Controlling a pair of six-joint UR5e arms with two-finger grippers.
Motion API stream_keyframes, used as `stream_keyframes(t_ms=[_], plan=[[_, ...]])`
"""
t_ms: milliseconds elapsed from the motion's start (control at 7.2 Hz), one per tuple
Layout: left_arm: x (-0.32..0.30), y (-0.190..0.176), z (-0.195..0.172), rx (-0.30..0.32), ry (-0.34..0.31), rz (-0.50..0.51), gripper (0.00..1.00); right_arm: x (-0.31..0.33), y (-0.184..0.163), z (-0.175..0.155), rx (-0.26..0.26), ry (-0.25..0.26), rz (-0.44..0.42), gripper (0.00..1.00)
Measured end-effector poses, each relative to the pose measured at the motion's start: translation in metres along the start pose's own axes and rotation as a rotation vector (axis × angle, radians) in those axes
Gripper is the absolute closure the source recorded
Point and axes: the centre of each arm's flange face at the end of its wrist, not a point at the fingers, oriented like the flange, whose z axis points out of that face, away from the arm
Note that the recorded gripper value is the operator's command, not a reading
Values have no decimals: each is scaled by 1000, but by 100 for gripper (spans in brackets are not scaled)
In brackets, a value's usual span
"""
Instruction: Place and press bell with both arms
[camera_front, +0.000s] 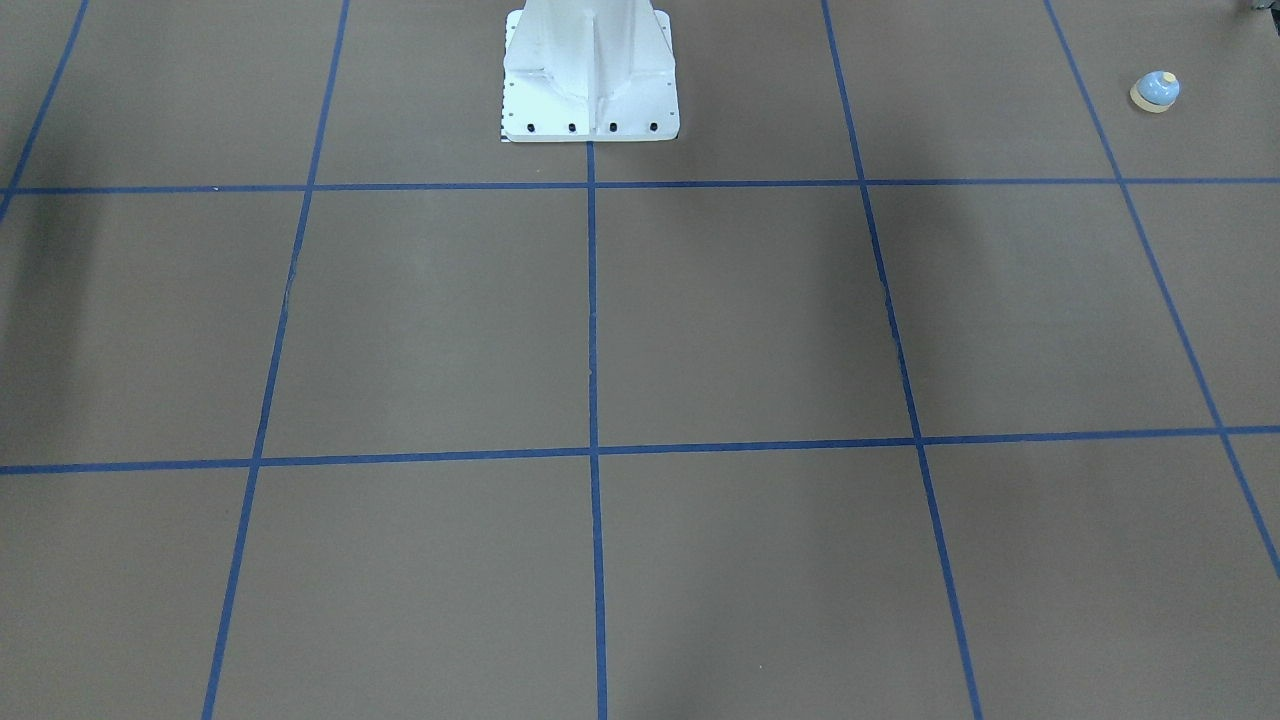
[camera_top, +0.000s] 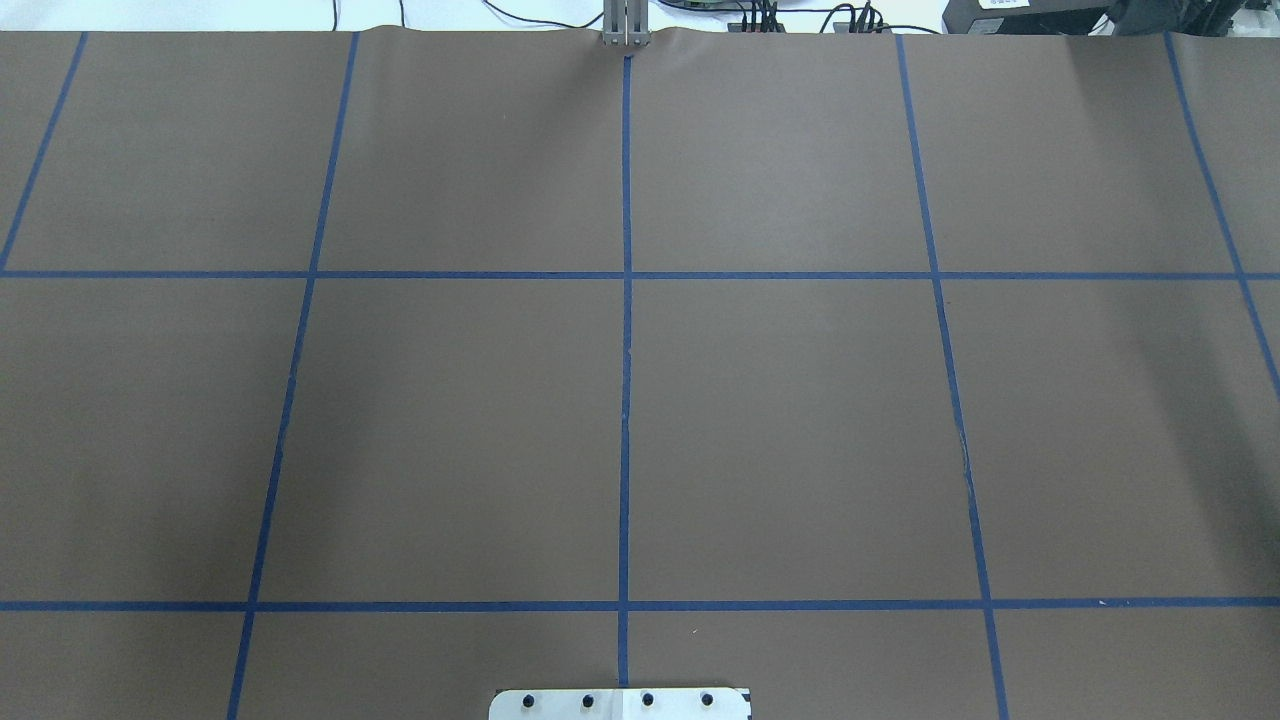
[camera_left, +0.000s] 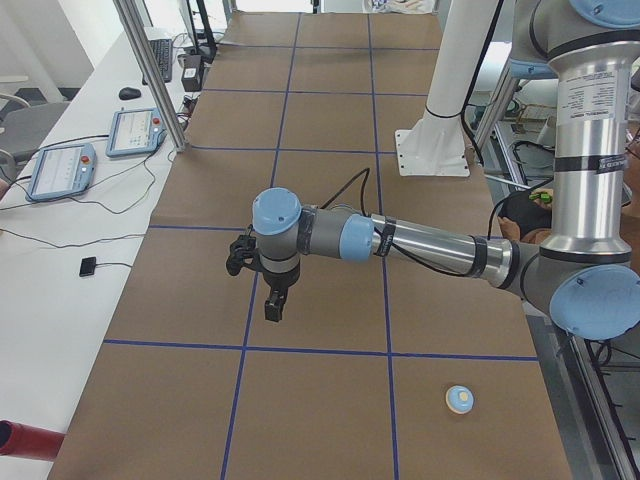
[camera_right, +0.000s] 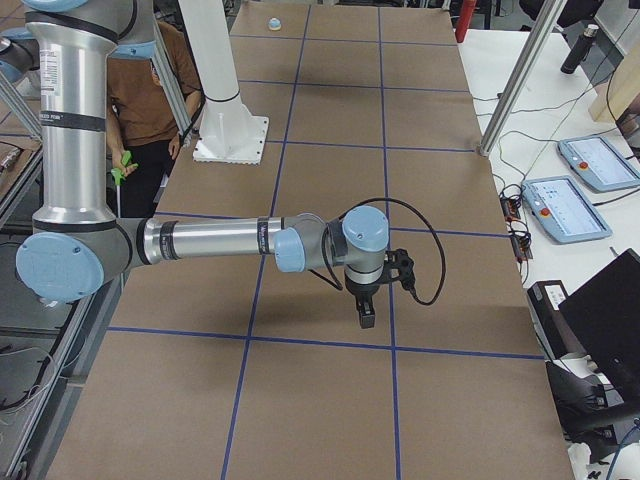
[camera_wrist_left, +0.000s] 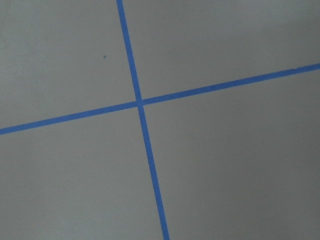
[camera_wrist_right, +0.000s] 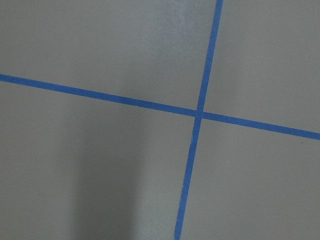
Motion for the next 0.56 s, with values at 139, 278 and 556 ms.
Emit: stream_keyframes(t_ms=[139,278,556], plan=[[0,-1,-1,2,-1,1,0,0,0,0,0,0,0,0],[1,-2,-1,4,-3,4,0,0,0,0,0,0,1,0],[1,0,-1,4,-7,7,0,0,0,0,0,0,2,0]])
